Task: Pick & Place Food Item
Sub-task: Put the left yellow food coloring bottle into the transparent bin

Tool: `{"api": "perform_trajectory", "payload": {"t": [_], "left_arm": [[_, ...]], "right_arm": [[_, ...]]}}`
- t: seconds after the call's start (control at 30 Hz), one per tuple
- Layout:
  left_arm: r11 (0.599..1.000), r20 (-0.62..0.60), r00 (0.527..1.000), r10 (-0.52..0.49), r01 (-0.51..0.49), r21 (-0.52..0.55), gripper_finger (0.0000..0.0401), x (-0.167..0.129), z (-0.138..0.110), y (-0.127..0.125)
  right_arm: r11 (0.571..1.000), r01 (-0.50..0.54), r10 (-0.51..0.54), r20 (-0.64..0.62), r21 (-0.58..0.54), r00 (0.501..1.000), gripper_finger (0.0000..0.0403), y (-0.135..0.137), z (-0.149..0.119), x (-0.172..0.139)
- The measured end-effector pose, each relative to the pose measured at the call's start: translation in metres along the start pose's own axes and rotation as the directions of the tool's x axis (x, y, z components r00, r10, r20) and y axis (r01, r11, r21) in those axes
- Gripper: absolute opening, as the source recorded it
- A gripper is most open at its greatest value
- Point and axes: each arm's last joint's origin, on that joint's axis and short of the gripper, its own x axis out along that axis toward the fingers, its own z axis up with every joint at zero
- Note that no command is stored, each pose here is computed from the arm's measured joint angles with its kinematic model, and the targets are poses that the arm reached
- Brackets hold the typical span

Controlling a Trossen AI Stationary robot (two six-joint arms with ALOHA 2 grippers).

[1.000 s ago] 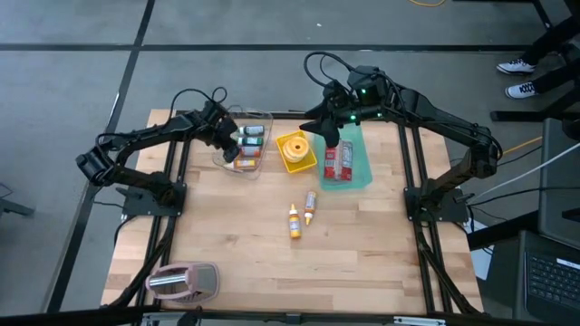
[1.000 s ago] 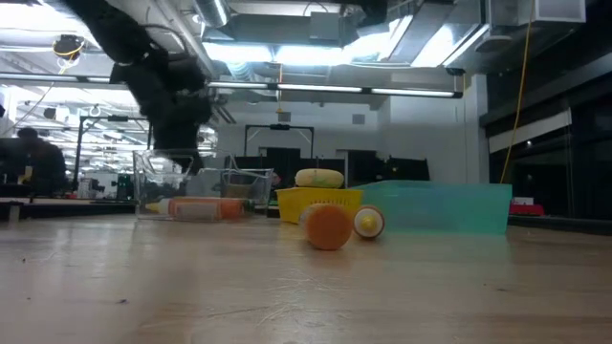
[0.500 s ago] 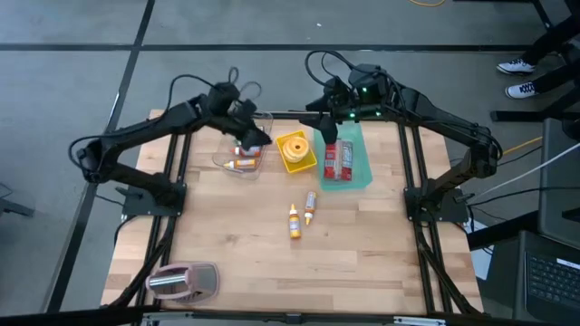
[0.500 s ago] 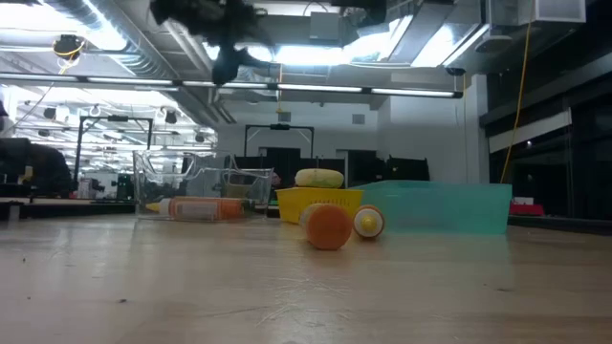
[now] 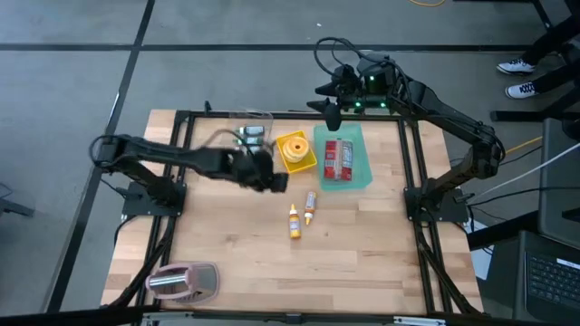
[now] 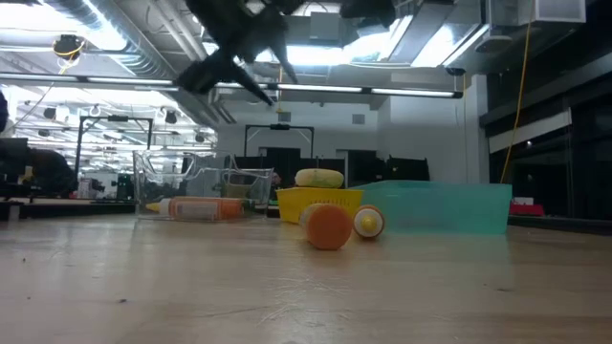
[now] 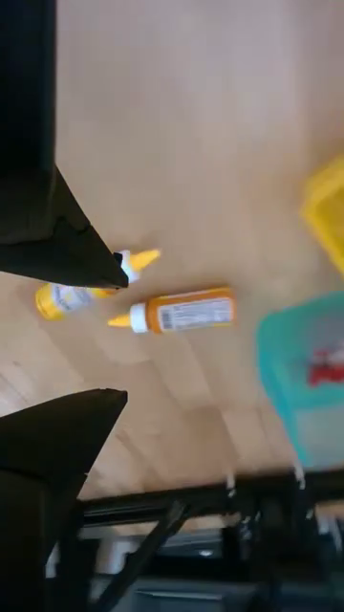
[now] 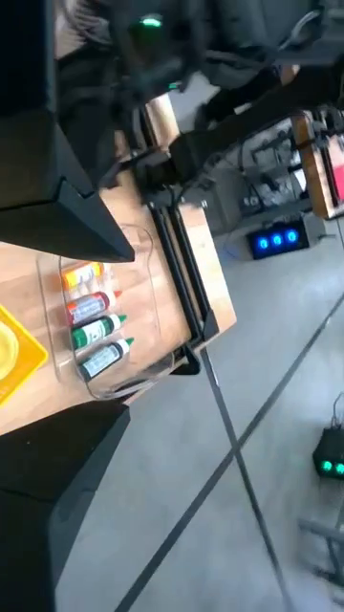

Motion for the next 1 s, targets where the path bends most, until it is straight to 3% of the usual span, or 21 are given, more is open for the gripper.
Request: {"api": "perform_trajectory", "payload": {"t": [0.2,0.37,0.73,1.0], "left_arm": [[0.980,-0.021,0.998,0.066,-0.069,-0.186,0.0177,0.054,-0.039,-0.001],[0.964,-0.069,0.990,0.124,-0.137,-0.227,0.0177,0.084,-0.059,-0.005],[0.942,-0.118,0.964,0.238,-0.258,-0.216,0.0178,0.123,-0.050,-0.001],[0.941,-0.101,0.963,0.250,-0.267,-0.209,0.0178,0.129,-0.035,0.004]], "right_arm": [[0.995,-0.090,0.088,-0.043,-0.033,0.995,0.0247,-0.001,-0.003,-0.003],[0.986,-0.161,0.157,-0.074,-0.043,0.985,0.0247,0.001,-0.006,-0.004],[0.975,-0.215,0.210,-0.083,-0.053,0.974,0.0247,0.003,-0.007,-0.004],[0.975,-0.215,0.208,-0.111,-0.057,0.972,0.0247,0.003,-0.010,-0.004]]}}
